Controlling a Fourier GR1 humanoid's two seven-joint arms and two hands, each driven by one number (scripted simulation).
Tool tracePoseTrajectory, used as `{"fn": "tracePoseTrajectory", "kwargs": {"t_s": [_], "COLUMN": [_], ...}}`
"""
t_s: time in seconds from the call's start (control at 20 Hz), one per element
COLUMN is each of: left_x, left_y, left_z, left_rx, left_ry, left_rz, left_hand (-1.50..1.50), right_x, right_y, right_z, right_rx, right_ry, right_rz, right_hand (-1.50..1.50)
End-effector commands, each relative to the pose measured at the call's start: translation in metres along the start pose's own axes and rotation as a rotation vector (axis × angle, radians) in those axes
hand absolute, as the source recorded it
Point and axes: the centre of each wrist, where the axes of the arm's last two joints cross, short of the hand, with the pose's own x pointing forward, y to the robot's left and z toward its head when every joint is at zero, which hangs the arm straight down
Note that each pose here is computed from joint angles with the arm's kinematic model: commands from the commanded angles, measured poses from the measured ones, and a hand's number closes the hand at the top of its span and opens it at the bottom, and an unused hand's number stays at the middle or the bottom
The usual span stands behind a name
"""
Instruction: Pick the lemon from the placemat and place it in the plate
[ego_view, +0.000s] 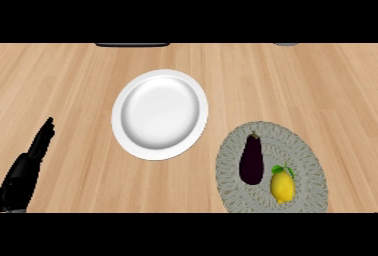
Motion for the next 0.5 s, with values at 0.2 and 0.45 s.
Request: {"fn": "tracePoseTrajectory", "kwargs": {"t_s": [0.2, 0.45], "left_x": [0.016, 0.009], "left_y": [0.0, -0.012], "left_z": [-0.016, -0.01], "left_rx": [-0.003, -0.036], "left_ry": [-0.036, -0.046], "left_rz": [-0.002, 0.012], "left_hand": [0.0, 0.0], "right_x": [0.026, 0.036], "right_y": [-0.053, -0.057], "right_z": [0.004, -0.023], "right_rx": [0.099, 0.179], "right_ry": [0.219, 0.328], "right_rz": [0.247, 0.329], "right_hand": [-1.5, -1.5]}}
